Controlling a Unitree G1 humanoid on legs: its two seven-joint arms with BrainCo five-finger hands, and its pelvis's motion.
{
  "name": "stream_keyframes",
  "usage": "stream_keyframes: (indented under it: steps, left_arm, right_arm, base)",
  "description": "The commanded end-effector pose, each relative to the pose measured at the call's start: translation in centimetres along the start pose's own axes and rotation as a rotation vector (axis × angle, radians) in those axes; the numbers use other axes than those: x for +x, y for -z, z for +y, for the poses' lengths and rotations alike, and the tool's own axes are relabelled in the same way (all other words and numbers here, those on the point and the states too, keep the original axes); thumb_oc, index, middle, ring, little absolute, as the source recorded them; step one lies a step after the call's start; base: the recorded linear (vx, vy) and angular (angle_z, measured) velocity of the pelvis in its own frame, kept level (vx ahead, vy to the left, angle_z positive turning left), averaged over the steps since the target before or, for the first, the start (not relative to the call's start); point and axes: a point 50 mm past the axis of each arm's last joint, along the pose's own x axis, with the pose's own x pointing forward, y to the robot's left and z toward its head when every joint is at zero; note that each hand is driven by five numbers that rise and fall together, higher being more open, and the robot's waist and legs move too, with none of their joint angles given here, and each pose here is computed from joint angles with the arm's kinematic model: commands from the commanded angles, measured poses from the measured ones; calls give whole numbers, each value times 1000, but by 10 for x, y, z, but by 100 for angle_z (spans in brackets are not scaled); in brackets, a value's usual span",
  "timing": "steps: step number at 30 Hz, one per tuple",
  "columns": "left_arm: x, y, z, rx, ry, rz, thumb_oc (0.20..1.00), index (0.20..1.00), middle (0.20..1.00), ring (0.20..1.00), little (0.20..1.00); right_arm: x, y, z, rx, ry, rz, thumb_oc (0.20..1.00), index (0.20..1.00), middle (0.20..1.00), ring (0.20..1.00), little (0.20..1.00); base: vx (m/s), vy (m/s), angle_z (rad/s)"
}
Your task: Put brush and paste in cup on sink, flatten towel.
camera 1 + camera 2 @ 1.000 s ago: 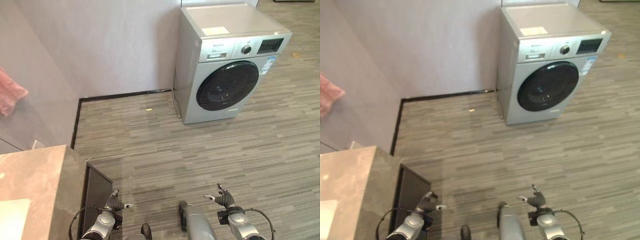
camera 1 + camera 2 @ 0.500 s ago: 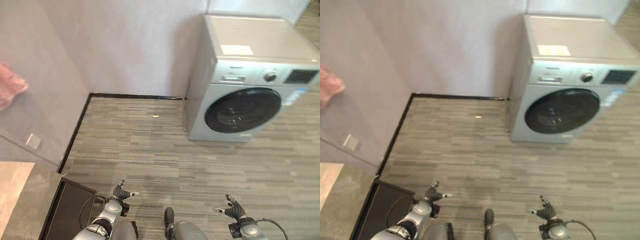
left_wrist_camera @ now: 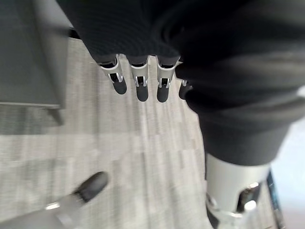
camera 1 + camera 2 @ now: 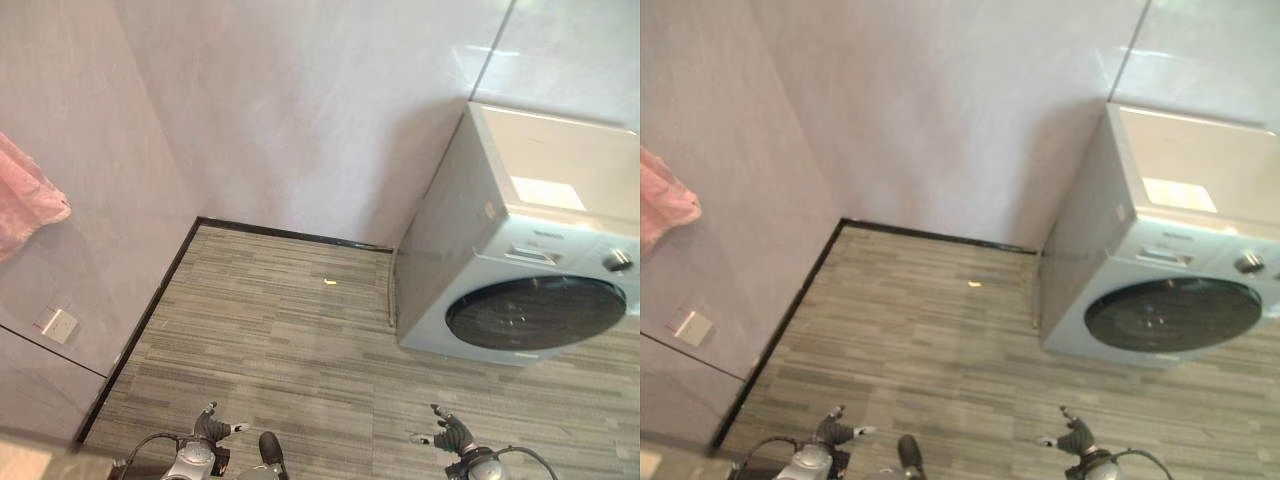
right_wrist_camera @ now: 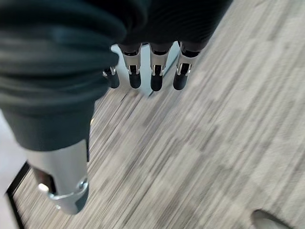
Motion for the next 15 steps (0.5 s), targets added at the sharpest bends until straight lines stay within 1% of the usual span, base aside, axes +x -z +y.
stream_keyframes:
  steps: [1, 5, 10, 12, 15]
  left_arm:
    - [7, -34, 16, 11, -43, -122, 1000, 1000, 1000, 1000, 1000]
    - [8, -41, 17, 35, -47, -141, 1000, 1000, 1000, 1000, 1000]
    - [9, -43, 15, 54, -31, -139, 1000, 1000, 1000, 1000, 1000]
    - [8, -35, 12, 63, -19, -111, 1000, 1000, 1000, 1000, 1000]
    - [6, -25, 5, 87, 14, -90, 1000, 1000, 1000, 1000, 1000]
  right_arm:
    - [10, -32, -18, 27, 61, -118, 1000, 1000, 1000, 1000, 1000]
    - [11, -45, -20, 47, 74, -174, 1000, 1000, 1000, 1000, 1000]
    - [7, -43, -21, 56, 72, -179, 1000, 1000, 1000, 1000, 1000]
    - [5, -40, -20, 38, 60, -174, 1000, 1000, 1000, 1000, 1000]
    - [-2, -23, -20, 47, 50, -125, 1000, 1000, 1000, 1000, 1000]
  base:
    - [469, 164, 104]
    - [522, 49, 110]
    - [613, -136, 101]
    - [566, -163, 134]
    - [517, -197, 145]
